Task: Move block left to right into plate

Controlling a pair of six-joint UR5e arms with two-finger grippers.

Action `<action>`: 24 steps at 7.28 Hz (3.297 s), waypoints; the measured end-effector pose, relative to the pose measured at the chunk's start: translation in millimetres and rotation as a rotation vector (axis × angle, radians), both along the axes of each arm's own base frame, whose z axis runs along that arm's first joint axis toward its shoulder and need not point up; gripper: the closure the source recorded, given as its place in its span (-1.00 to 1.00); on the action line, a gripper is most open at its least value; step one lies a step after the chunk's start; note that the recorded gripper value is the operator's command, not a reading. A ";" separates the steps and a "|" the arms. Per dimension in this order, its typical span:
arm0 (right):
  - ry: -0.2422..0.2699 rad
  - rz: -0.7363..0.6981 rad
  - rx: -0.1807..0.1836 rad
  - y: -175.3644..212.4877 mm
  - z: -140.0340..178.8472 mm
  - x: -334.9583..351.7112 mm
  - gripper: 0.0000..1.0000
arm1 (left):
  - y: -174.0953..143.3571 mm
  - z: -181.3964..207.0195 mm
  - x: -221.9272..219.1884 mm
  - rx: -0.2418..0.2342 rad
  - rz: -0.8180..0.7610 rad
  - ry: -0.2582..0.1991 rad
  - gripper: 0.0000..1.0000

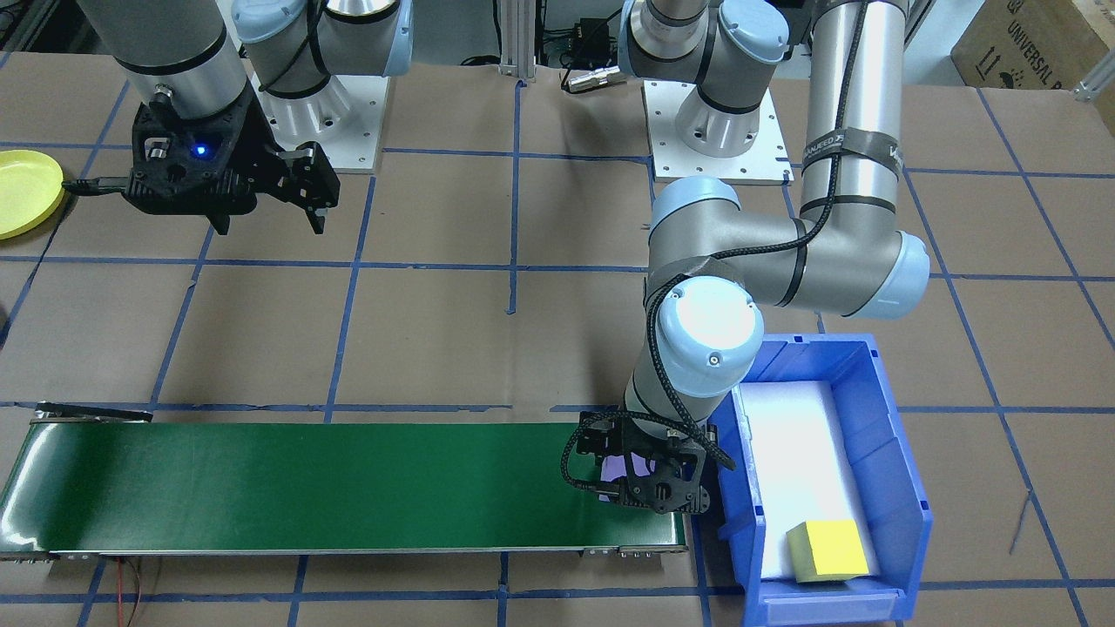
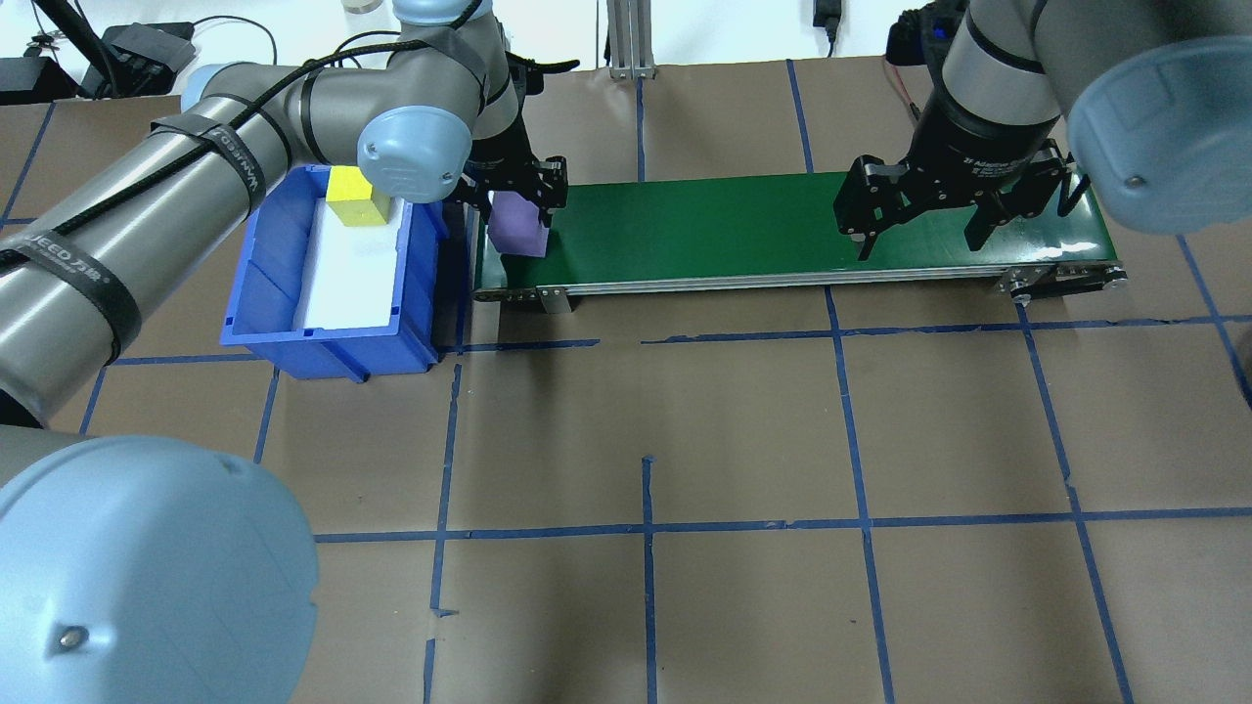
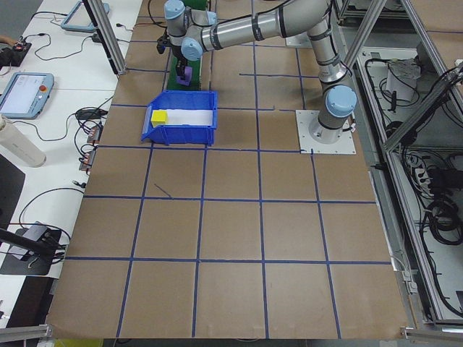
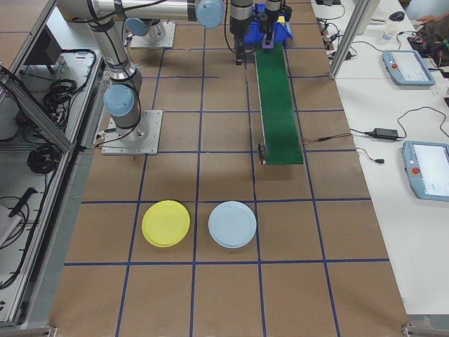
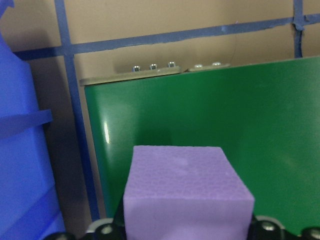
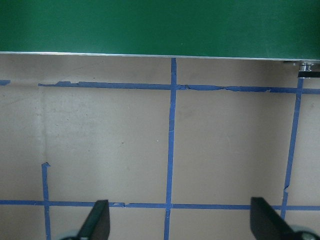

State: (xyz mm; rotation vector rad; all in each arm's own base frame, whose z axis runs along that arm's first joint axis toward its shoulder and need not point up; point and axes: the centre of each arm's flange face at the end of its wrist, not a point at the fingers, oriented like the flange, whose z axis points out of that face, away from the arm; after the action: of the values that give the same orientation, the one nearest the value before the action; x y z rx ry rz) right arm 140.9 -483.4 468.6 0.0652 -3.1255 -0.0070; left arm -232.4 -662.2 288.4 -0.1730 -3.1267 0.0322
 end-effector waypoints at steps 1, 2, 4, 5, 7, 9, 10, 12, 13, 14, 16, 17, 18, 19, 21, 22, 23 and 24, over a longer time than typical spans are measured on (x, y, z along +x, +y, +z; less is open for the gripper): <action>0.000 0.000 0.000 0.0 0.0 0.0 -1.00 | 2.2 10.5 2.0 -0.014 -0.006 0.002 -1.00; 0.000 0.000 -0.001 0.0 0.1 0.0 -1.00 | 4.6 28.3 11.6 -0.036 -0.008 0.001 -1.00; -0.007 0.003 0.002 -0.4 -1.2 1.4 -1.00 | -1.6 54.3 60.4 -0.068 -0.024 -0.007 -1.00; -0.013 0.004 -0.003 -1.3 -3.2 2.4 -1.00 | -9.8 61.0 95.0 -0.081 -0.072 -0.015 -1.00; -0.025 0.005 -0.038 -6.0 -12.6 3.6 -1.00 | -21.6 62.6 162.2 -0.088 -0.193 -0.030 -1.00; -0.041 0.002 -0.035 -14.7 -27.2 1.8 -1.00 | -29.8 49.4 229.8 -0.073 -0.415 -0.047 -1.00; -0.057 -0.003 -0.053 -29.4 -38.2 0.5 -1.00 | -34.1 40.4 244.4 -0.062 -0.543 -0.056 -1.00; -0.115 -0.011 -0.115 -74.9 -70.1 3.3 -1.00 | -42.9 17.8 252.6 -0.051 -0.812 -0.065 -0.96; -0.155 -0.039 -0.135 -96.6 -83.9 6.4 -1.00 | -44.9 11.9 253.8 -0.047 -0.989 -0.072 -0.97; -0.203 -0.086 -0.143 -116.4 -94.8 10.8 -1.00 | -47.4 8.4 255.0 -0.046 -1.150 -0.082 -0.97; -0.284 -0.167 -0.153 -152.3 -113.4 17.8 -1.00 | -61.4 3.4 258.2 -0.062 -1.313 -0.115 -0.97; -0.326 -0.212 -0.152 -168.2 -119.2 21.1 -1.00 | -70.3 5.1 259.9 -0.079 -1.359 -0.146 -0.97; -0.360 -0.257 -0.140 -180.4 -127.3 23.8 -1.00 | -76.2 2.6 257.8 -0.087 -1.386 -0.159 -0.97; -0.373 -0.283 -0.120 -186.1 -138.4 25.0 -1.00 | -80.5 -4.8 249.4 -0.094 -1.407 -0.161 -0.98; -0.376 -0.337 -0.082 -185.1 -154.7 25.3 -1.00 | -83.8 -26.4 234.4 -0.087 -1.433 -0.146 -0.98; -0.376 -0.371 -0.065 -183.3 -160.2 25.4 -1.00 | -82.8 -38.6 232.1 -0.073 -1.438 -0.127 -0.96; -0.376 -0.390 -0.057 -182.6 -163.0 25.5 -1.00 | -82.1 -51.3 230.0 -0.069 -1.440 -0.096 -0.96; -0.377 -0.400 -0.051 -182.4 -165.0 25.6 -1.00 | -82.1 -62.8 227.2 -0.076 -1.443 -0.061 -0.73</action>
State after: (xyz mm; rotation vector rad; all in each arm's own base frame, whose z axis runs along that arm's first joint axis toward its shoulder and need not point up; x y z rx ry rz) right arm 166.5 -665.8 303.6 -0.6305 -3.4418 0.0898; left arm -5.2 -744.3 225.6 -2.2294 -2.2647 0.1200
